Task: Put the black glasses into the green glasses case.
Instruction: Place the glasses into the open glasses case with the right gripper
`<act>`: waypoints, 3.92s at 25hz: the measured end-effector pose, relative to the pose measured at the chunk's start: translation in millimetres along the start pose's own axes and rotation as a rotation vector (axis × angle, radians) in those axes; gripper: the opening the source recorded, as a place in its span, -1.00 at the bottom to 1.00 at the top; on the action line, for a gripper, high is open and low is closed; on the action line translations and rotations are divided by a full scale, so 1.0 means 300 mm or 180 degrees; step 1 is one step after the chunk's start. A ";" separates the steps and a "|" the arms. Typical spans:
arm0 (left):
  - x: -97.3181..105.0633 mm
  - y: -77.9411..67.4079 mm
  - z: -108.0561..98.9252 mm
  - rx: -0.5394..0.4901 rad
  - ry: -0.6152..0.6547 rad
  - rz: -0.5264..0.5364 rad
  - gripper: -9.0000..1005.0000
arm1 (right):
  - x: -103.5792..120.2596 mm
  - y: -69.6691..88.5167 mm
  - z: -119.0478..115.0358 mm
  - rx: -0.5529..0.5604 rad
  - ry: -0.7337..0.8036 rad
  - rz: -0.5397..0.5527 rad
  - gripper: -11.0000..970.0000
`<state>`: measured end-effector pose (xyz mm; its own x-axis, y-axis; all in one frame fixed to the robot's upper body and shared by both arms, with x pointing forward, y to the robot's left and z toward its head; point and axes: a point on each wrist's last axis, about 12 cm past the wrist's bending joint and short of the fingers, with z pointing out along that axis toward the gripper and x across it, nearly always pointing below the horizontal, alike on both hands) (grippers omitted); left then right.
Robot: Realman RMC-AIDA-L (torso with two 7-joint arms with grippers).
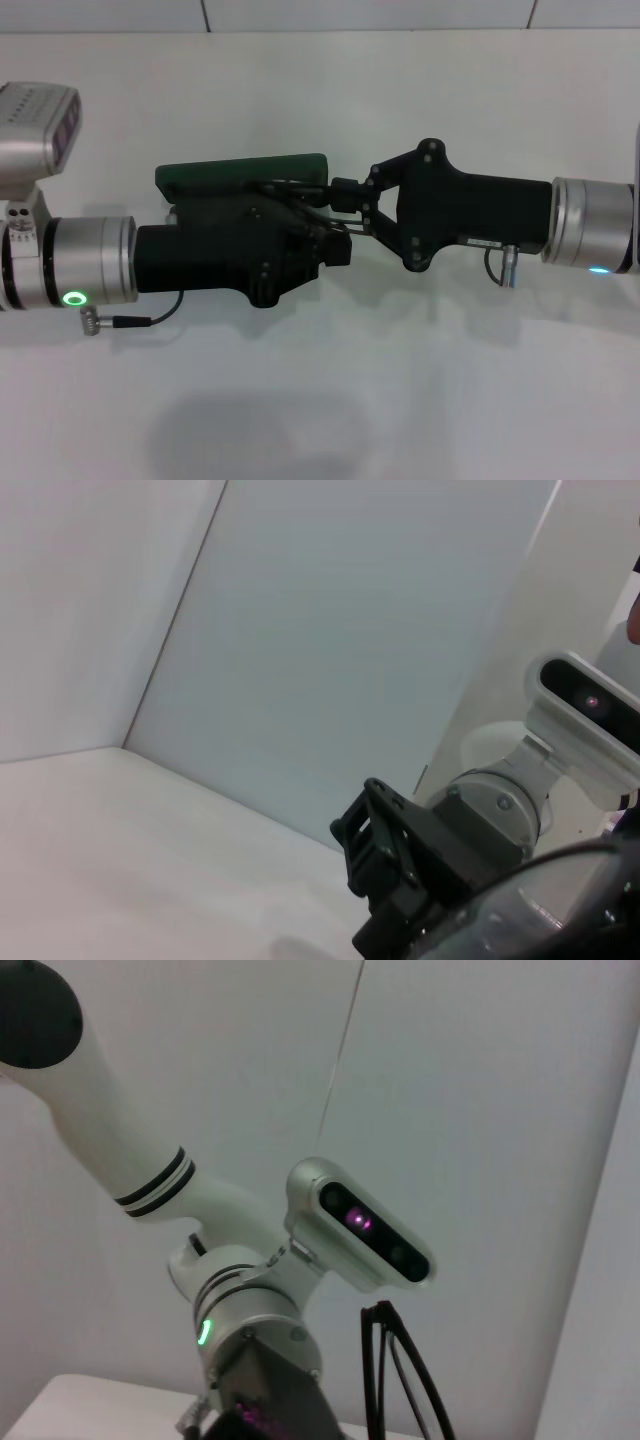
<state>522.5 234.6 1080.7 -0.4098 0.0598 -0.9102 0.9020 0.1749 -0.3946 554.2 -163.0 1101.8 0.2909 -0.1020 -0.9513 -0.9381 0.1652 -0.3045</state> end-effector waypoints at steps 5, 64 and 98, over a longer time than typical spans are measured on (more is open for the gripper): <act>0.020 -0.003 -0.031 -0.0032 0.0128 -0.0022 -0.98 | -0.003 -0.027 -0.009 0.0131 0.0017 -0.0011 -0.89; 0.103 -0.038 -0.200 -0.0492 0.0360 -0.0132 -0.98 | -0.183 -0.217 0.497 -0.0514 0.2518 0.0147 -0.87; 0.114 -0.044 -0.201 -0.0487 0.0365 -0.0164 -0.98 | -0.165 -0.192 0.524 -0.0422 0.2493 -0.0032 -0.87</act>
<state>488.6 293.5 1062.4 -0.4757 0.1570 -0.8655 0.8519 0.3274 -0.4088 623.6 -13.2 1158.9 0.1285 -0.7713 -0.6233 -0.9650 0.0476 -0.2579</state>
